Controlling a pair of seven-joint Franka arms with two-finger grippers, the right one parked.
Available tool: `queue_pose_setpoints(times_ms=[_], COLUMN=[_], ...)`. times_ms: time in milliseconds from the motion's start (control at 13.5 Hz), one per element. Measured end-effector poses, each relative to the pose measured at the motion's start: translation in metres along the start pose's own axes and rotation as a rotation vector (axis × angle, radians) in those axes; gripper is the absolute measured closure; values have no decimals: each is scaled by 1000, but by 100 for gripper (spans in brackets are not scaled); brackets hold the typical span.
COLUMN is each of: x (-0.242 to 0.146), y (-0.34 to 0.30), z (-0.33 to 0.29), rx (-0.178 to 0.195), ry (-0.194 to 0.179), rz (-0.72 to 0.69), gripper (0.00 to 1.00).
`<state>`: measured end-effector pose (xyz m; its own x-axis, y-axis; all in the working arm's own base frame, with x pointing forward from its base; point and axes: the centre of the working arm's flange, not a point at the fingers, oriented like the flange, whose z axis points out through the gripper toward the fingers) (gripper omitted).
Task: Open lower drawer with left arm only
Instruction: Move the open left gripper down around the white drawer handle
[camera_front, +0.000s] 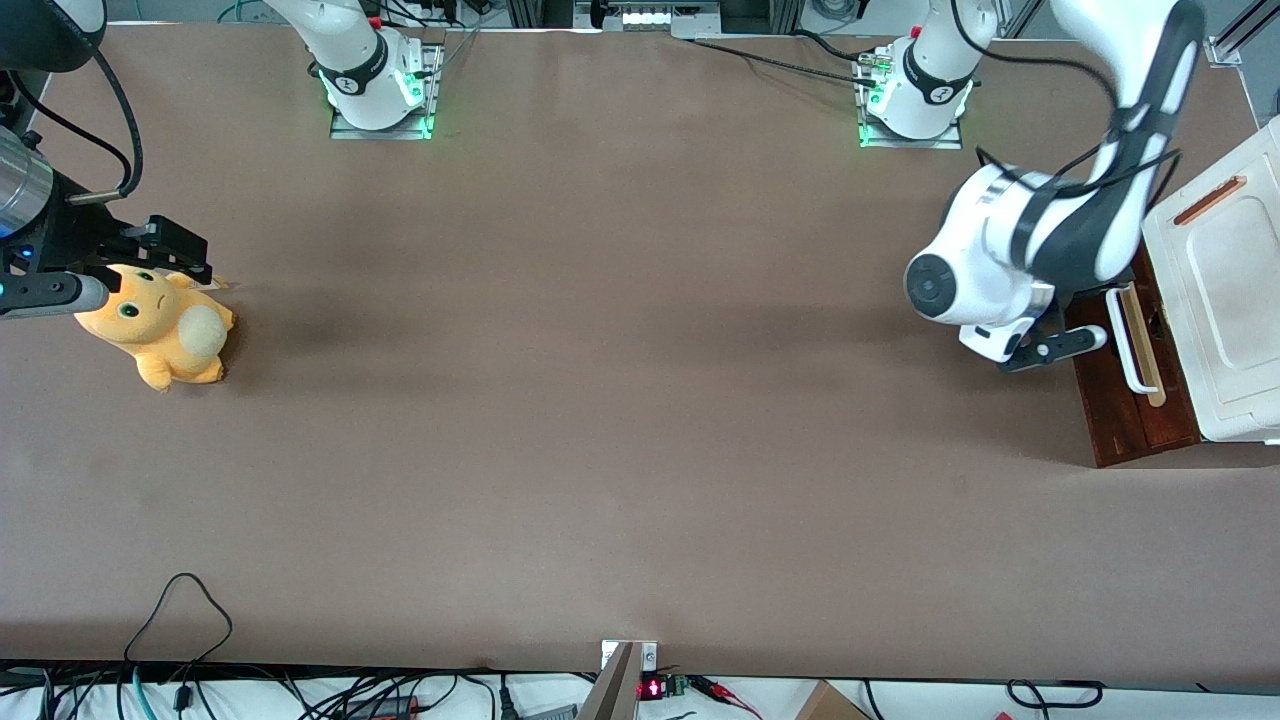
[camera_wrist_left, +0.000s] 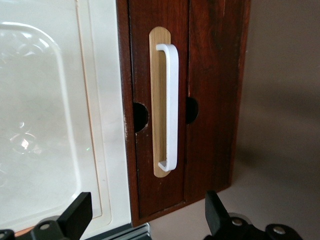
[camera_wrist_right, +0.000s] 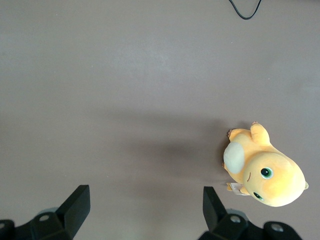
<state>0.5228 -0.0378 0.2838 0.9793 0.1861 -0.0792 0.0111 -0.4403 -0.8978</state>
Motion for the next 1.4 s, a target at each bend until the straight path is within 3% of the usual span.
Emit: queue_pose_setpoints(times_ms=[221,443,591,886,1403], x=[-1,-1,-1,9,28], y=[29,59,81,86,74], z=[24,51,65,70,84], rx=[116,266,322,356,326], ry=[27,55,76,109,115], rz=[22,1,5,2,13], gripper=[1,3,4,4,7])
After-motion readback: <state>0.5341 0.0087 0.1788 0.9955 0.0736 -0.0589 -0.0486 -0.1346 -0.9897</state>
